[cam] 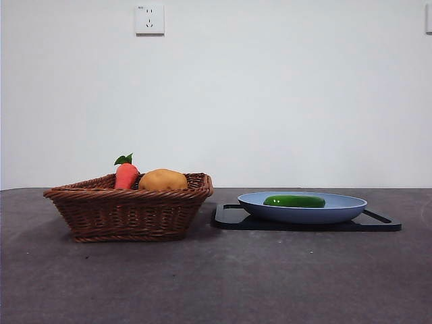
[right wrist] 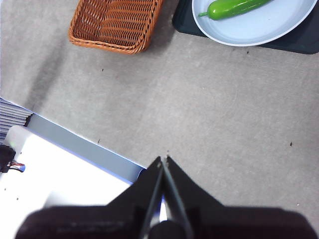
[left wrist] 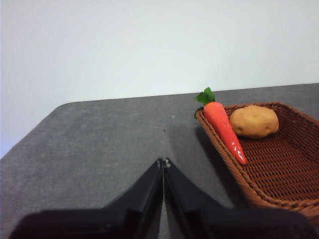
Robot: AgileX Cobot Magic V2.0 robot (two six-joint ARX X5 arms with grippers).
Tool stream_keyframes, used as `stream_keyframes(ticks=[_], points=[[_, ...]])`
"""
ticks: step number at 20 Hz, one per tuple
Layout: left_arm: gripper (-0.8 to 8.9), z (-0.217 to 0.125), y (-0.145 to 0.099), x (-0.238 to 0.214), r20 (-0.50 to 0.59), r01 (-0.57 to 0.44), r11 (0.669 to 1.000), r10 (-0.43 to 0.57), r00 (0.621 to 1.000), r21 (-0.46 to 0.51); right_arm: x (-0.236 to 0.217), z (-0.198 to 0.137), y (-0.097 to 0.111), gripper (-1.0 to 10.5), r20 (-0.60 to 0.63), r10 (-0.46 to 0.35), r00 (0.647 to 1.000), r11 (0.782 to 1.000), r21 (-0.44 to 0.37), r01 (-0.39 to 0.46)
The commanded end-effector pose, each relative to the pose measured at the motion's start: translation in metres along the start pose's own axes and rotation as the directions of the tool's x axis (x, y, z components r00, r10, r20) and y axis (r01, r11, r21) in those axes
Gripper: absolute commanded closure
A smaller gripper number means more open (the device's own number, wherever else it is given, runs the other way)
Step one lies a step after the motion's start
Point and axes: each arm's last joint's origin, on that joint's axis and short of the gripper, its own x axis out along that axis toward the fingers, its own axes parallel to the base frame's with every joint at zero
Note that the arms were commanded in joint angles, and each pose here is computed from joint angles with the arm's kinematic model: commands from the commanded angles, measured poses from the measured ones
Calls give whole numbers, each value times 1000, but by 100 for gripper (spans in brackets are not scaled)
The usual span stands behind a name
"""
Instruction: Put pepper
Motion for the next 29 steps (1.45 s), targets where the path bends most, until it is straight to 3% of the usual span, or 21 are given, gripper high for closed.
stream_keyframes(ticks=[1, 10, 27, 29], points=[[805, -7, 0, 1, -1, -5, 1000, 5, 1000, -14, -3, 3, 2, 936, 18, 3, 1000, 1000, -10, -3], [805, -24, -1, 0, -165, 4, 1000, -5, 986, -10, -3, 3, 2, 936, 18, 2, 1000, 1000, -10, -2], [805, -21, -1, 0, -136, 2, 1000, -4, 991, -10, -3, 3, 2, 936, 19, -1, 1000, 1000, -10, 1], [805, -21, -1, 0, -136, 2, 1000, -4, 991, -10, -11, -1, 3, 936, 66, -18, 998, 997, -75, 23]])
